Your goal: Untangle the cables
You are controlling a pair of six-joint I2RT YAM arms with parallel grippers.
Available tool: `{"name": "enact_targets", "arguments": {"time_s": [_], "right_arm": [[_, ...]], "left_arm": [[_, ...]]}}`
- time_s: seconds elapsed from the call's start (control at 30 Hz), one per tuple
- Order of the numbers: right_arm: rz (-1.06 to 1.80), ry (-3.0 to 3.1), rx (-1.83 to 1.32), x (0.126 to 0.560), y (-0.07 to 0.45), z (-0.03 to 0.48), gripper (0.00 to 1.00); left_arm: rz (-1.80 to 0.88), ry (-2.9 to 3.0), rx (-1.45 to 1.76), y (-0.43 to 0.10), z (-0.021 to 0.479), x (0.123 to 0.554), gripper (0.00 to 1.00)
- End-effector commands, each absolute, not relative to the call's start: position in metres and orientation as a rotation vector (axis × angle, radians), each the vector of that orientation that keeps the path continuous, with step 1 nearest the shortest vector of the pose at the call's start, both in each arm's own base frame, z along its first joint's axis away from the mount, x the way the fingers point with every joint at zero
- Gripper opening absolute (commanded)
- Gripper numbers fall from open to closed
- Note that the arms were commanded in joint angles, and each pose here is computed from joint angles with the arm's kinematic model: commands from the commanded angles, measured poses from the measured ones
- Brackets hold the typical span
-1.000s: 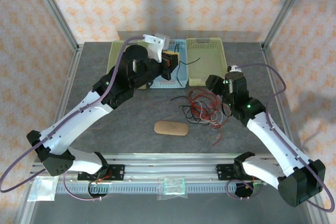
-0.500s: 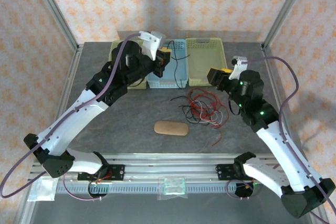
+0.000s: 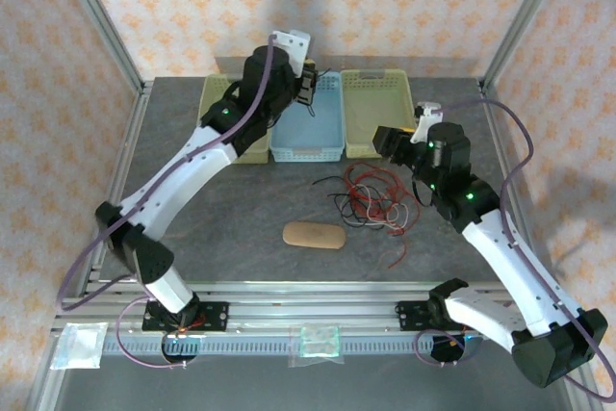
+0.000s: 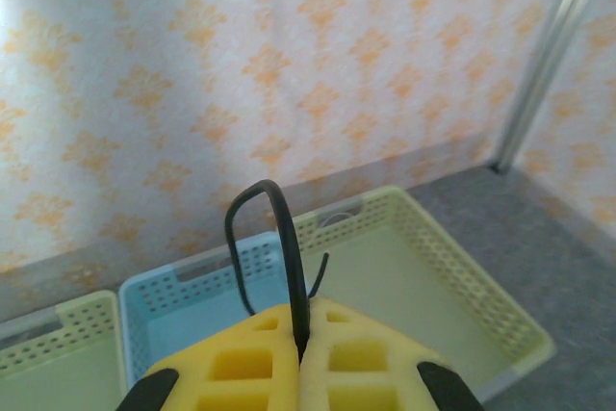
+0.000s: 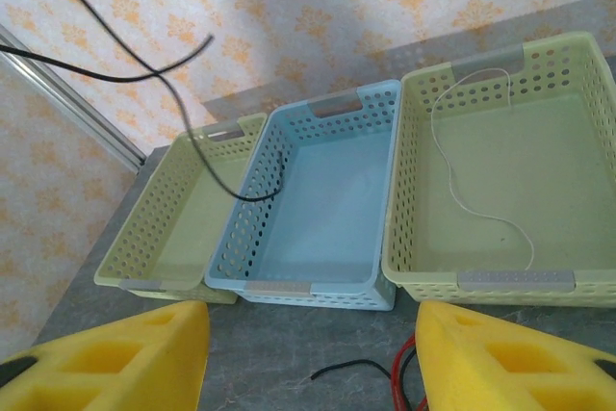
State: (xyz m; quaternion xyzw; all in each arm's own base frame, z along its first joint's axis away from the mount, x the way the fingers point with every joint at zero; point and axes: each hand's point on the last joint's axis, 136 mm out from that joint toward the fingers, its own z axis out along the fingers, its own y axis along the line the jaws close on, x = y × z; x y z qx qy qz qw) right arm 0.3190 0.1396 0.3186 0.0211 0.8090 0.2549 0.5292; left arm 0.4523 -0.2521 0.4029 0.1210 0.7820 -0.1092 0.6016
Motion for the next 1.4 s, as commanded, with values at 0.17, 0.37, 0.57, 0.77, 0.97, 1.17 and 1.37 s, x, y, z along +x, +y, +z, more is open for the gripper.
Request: {"name": "enact_targets", "arguments": {"time_s": [0.17, 0.37, 0.57, 0.77, 0.97, 1.17, 1.37], "right_arm": [[0.678, 1.857, 0.115, 0.32, 0.14, 0.336, 0.6], [0.708, 1.872, 0.113, 0.322, 0.146, 0.331, 0.61], [0.701, 1.889, 0.116, 0.318, 0.143, 0.321, 0.62], [0.73, 1.898, 0.09, 0.309, 0.146, 0.317, 0.67], [0.745, 1.898, 0.123, 0.304, 0.143, 0.312, 0.67], [0.743, 1.889, 0.149, 0.304, 0.14, 0.312, 0.67], [0.692, 1.927, 0.238, 0.308, 0.129, 0.297, 0.7]], "left_arm": [[-0.211, 1.854, 0.123, -0.243, 0.36, 0.511, 0.0], [-0.309, 1.917, 0.087, -0.236, 0.324, 0.552, 0.0], [-0.293, 1.938, 0.193, -0.239, 0.308, 0.574, 0.0], [-0.23, 1.991, 0.218, -0.232, 0.274, 0.585, 0.0], [-0.132, 2.114, 0.217, -0.224, 0.219, 0.592, 0.0], [-0.149, 2.25, 0.259, -0.23, 0.174, 0.585, 0.0], [-0.186, 2.307, 0.236, -0.233, 0.153, 0.581, 0.22]]}}
